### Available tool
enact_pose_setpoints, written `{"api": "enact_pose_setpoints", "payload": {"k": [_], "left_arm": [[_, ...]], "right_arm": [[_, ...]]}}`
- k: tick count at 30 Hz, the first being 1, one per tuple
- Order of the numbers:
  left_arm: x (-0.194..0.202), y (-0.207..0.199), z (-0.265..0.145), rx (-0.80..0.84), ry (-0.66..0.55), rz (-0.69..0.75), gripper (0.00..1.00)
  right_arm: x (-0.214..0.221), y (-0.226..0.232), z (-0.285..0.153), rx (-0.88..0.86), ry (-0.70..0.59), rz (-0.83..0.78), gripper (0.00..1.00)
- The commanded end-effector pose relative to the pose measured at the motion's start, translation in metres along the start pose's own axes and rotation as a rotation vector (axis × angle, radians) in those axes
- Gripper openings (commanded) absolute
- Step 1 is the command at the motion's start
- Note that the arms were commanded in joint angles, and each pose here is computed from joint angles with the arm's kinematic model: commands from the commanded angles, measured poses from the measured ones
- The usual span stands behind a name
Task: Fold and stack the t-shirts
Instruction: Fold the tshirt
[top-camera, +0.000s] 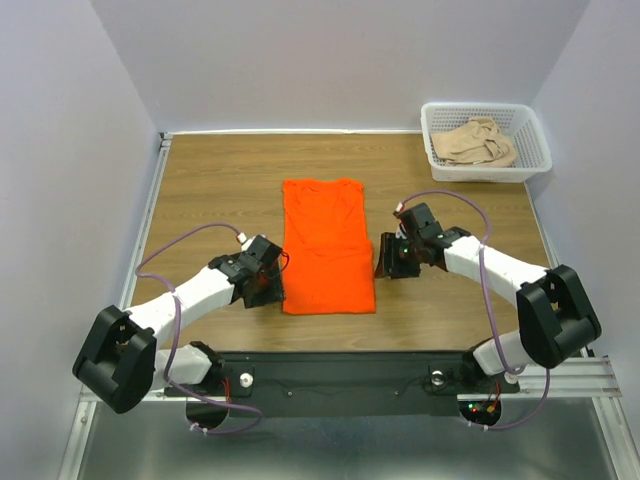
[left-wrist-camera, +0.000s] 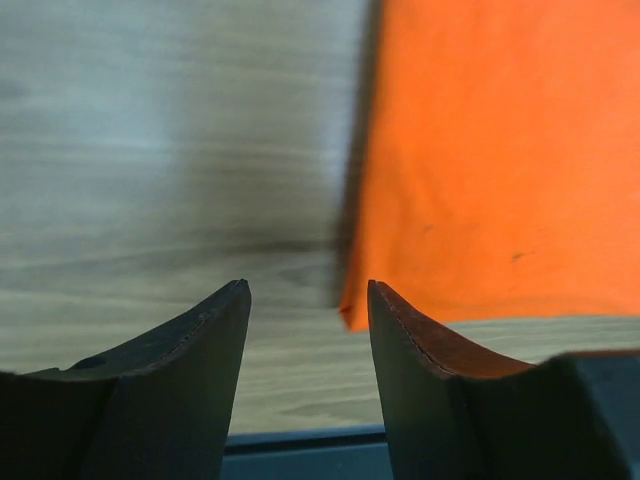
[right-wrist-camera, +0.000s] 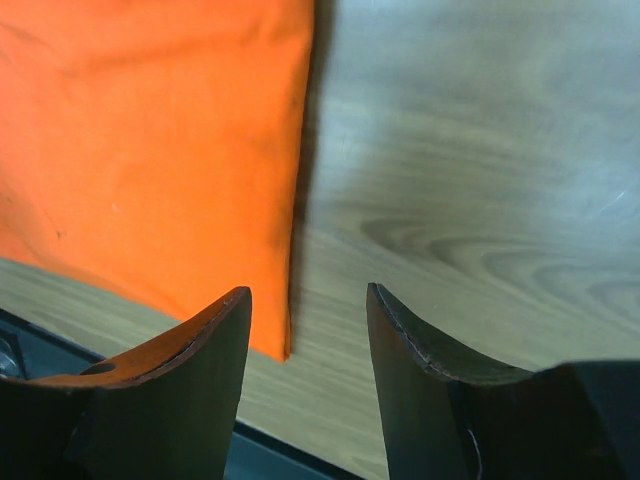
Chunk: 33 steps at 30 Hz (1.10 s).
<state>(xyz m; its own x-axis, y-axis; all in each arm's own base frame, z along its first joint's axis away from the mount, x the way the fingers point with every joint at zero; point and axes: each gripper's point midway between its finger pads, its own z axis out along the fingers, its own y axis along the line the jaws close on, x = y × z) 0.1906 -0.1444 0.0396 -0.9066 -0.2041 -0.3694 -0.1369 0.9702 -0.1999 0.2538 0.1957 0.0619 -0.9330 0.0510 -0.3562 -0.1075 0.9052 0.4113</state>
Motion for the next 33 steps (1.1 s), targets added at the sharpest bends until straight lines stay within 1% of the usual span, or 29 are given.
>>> {"api": "enact_pose_setpoints", "payload": {"k": [1,7,14,22,26,27,29,33], "left_arm": [[0.012,0.005,-0.005,-0.011,0.018,-0.041,0.57],[0.017,-0.004,0.0,0.002,0.048,-0.018,0.56],[0.022,-0.007,-0.002,0.011,0.055,-0.008,0.56],[0.035,-0.005,0.007,-0.026,0.087,0.006,0.55],[0.036,0.0,0.013,-0.065,0.09,0.028,0.47],[0.036,0.0,0.014,-0.075,0.092,0.031,0.42],[0.04,0.002,0.017,-0.09,0.101,0.04,0.36],[0.047,0.002,0.019,-0.116,0.122,0.078,0.34]], "right_arm": [[0.021,0.005,-0.007,0.011,0.031,0.023,0.56],[0.047,0.01,-0.003,0.021,0.073,0.027,0.55],[0.057,0.018,-0.001,0.023,0.088,0.022,0.55],[0.071,0.02,0.002,0.044,0.107,0.045,0.54],[0.076,0.022,0.006,0.06,0.116,0.042,0.54],[0.076,0.022,0.007,0.069,0.111,0.043,0.54],[0.078,0.022,0.009,0.088,0.107,0.048,0.54],[0.078,0.021,0.011,0.122,0.093,0.074,0.52]]}}
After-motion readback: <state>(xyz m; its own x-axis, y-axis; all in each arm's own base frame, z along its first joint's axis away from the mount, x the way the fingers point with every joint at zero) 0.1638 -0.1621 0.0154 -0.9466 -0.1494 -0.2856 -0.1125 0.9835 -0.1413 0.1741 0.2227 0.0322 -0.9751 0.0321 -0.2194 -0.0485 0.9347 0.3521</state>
